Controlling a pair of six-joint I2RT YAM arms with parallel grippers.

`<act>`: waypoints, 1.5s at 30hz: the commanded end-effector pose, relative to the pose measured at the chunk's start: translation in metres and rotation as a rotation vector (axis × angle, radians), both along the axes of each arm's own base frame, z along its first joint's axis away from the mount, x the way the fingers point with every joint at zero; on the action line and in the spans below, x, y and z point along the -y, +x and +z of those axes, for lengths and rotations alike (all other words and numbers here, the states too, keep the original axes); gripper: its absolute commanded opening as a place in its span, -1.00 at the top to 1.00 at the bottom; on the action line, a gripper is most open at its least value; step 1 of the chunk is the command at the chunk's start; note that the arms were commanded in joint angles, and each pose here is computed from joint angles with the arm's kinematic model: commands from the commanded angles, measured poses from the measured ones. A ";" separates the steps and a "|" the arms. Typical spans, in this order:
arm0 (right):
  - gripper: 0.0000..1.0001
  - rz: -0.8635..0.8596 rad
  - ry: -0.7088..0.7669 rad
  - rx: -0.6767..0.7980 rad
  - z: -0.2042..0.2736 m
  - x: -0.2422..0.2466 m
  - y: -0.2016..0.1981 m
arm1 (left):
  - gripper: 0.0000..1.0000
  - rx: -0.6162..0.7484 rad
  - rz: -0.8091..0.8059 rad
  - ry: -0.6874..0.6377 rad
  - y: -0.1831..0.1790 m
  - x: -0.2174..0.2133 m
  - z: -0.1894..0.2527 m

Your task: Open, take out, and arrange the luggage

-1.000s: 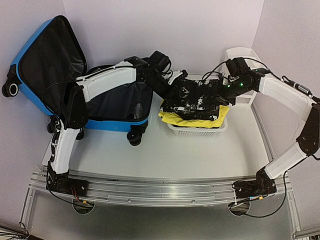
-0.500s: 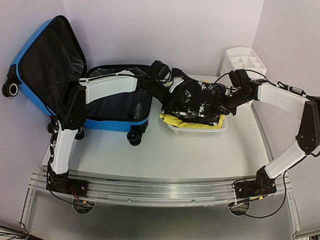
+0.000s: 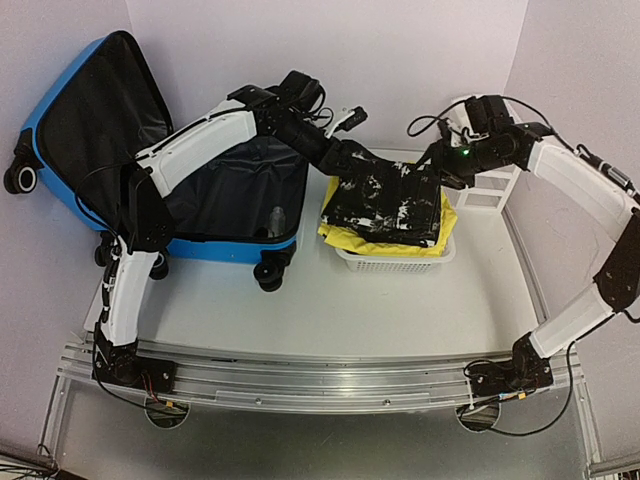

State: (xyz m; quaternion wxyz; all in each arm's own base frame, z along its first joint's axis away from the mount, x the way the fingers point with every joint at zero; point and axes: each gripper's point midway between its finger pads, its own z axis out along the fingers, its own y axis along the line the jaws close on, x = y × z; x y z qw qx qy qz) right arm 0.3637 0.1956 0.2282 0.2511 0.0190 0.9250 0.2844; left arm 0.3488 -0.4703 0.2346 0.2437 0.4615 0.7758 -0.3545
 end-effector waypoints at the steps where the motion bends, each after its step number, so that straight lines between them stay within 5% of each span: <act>1: -0.09 0.585 -0.087 0.281 0.029 -0.072 -0.086 | 0.19 -0.015 0.007 -0.065 0.005 -0.032 0.043; 10: -0.35 1.130 -0.256 0.471 -0.050 -0.071 -0.161 | -0.26 0.055 0.183 -0.016 0.059 -0.111 0.054; 15: -0.32 1.224 -0.581 0.441 -0.103 -0.060 -0.143 | -0.37 0.056 0.243 0.048 0.065 -0.141 0.040; 21: -0.22 1.255 -0.753 0.429 -0.123 -0.059 -0.115 | -0.38 0.008 0.207 0.048 0.052 -0.143 0.030; 24: -0.04 1.274 -0.782 0.414 -0.133 -0.058 -0.111 | -0.38 -0.008 0.187 0.040 0.047 -0.142 0.029; 27: 0.44 1.284 -0.810 0.391 -0.142 -0.056 -0.108 | -0.38 -0.016 0.176 0.036 0.045 -0.141 0.029; 35: 0.95 1.392 -0.869 0.428 -0.150 -0.063 -0.095 | -0.38 -0.003 0.191 0.040 0.053 -0.151 0.030; 45: 1.00 1.469 -0.878 0.500 -0.154 -0.079 -0.028 | -0.39 0.014 0.232 0.075 0.060 -0.167 0.026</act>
